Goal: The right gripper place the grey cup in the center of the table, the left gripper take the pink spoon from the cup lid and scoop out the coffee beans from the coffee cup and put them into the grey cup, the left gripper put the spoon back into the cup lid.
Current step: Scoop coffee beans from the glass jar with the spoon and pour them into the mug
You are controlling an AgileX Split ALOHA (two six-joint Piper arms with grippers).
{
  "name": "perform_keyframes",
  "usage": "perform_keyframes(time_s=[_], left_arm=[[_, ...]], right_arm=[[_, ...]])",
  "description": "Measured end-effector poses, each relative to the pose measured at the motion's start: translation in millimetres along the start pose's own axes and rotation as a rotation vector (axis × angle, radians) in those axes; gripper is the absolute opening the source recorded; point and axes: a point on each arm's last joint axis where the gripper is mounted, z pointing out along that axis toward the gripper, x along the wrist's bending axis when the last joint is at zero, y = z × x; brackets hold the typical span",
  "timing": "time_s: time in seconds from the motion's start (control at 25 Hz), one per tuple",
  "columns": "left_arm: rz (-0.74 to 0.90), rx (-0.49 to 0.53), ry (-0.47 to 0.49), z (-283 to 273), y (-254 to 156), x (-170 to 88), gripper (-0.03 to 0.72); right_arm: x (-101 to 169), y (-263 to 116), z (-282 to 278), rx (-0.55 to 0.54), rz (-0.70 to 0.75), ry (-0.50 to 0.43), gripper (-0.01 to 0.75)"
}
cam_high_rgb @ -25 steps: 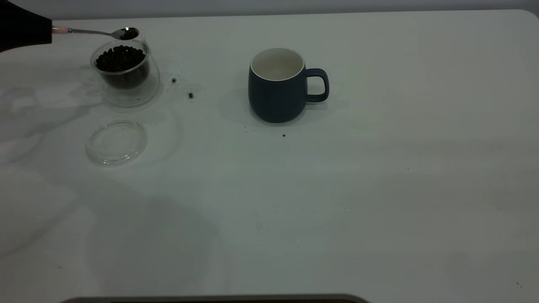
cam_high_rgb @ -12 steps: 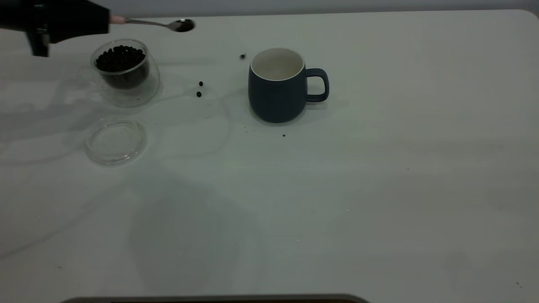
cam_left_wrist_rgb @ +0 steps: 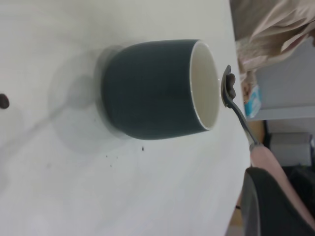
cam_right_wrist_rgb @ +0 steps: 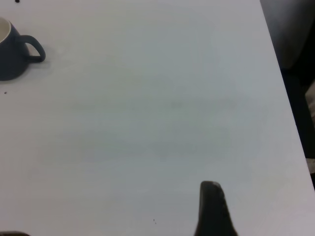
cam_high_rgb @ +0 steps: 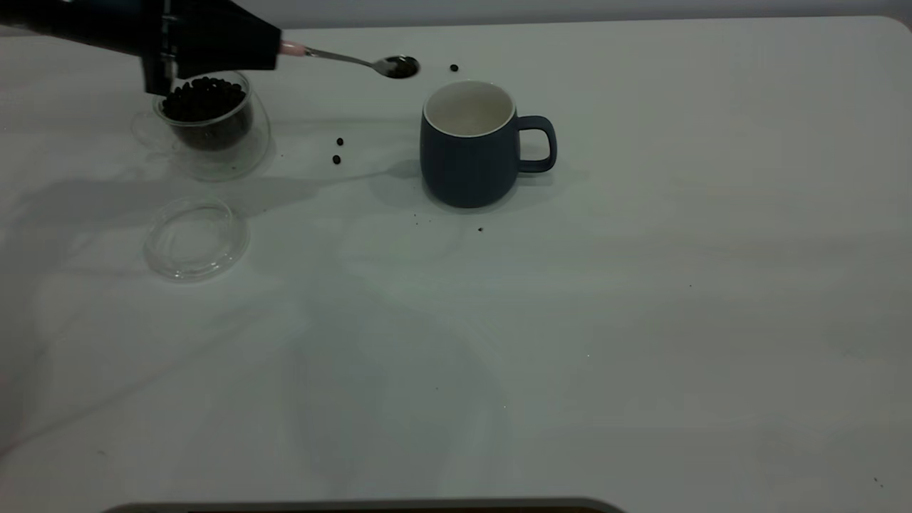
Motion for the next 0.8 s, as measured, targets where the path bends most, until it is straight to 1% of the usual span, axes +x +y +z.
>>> perform_keyframes(time_s=[0.28, 0.4, 0.48, 0.68, 0.8], left_arm=[[0.067, 0.018, 0.055, 26, -1, -7, 0.119], [0.138, 0.023, 0.087, 37, -1, -10, 0.119], [0.22, 0.029, 0.103, 44, -2, -12, 0.119], [0.515, 0.049, 0.108, 53, -3, -15, 0.119], [0.63, 0.024, 0.098, 54, 0, -17, 0.119]], right_arm=[[0, 0, 0, 0.001, 0.0, 0.0, 0.531], [0, 0, 0, 0.001, 0.0, 0.0, 0.531], [0, 0, 0, 0.001, 0.0, 0.0, 0.531], [0, 0, 0, 0.001, 0.0, 0.0, 0.531], [0, 0, 0, 0.001, 0.0, 0.0, 0.531]])
